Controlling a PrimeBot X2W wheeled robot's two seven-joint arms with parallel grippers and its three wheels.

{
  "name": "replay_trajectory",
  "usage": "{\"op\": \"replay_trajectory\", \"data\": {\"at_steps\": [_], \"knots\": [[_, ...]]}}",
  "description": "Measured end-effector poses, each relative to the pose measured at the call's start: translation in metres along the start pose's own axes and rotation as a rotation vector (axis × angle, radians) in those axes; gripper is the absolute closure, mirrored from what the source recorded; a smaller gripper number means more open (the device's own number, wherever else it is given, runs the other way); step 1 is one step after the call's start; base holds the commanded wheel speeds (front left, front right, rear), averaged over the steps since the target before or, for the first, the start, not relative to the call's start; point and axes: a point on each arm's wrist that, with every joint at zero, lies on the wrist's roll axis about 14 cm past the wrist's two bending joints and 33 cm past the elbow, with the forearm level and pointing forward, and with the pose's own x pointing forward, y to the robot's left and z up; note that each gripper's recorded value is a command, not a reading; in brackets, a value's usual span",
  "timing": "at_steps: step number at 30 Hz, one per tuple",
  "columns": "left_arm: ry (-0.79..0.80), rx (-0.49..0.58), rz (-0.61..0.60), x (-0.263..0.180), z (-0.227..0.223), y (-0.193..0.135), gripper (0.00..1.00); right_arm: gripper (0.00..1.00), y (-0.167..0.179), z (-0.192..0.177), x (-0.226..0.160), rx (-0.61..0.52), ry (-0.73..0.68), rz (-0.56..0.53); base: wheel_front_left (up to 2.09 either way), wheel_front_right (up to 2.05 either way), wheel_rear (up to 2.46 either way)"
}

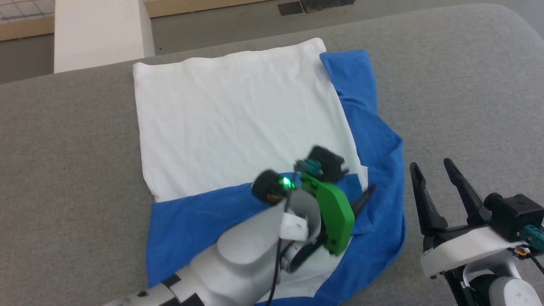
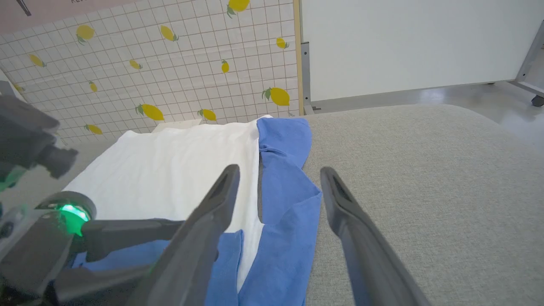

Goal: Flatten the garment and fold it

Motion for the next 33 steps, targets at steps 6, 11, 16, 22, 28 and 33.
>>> {"op": "replay_trajectory", "data": {"at_steps": [6,11,16,22,28,33], "knots": [[-0.442,-0.011,0.319,-0.059,0.086,0.102,0.00,0.00,-0.002,0.011,0.027,-0.054,-0.004,0.033,0.00,0.00,0.00],[-0.532,0.037,0.571,-0.131,0.094,0.177,0.00,0.00,-0.012,0.012,0.060,-0.104,0.036,0.038,0.00,0.00,0.00],[-0.585,0.049,0.774,-0.194,0.077,0.219,0.00,0.00,-0.012,0.010,0.105,-0.108,0.088,0.065,0.00,0.00,0.00],[-0.619,0.046,0.914,-0.233,0.059,0.243,0.00,0.00,-0.016,-0.007,0.160,-0.119,0.206,0.074,0.00,0.00,0.00],[-0.648,0.042,0.969,-0.245,0.049,0.260,0.00,0.00,-0.026,-0.032,0.212,-0.096,0.329,0.032,0.00,0.00,0.00],[-0.652,0.032,1.014,-0.250,0.037,0.272,0.00,0.00,-0.039,-0.073,0.238,-0.069,0.484,-0.030,0.00,0.00,0.00]]}}
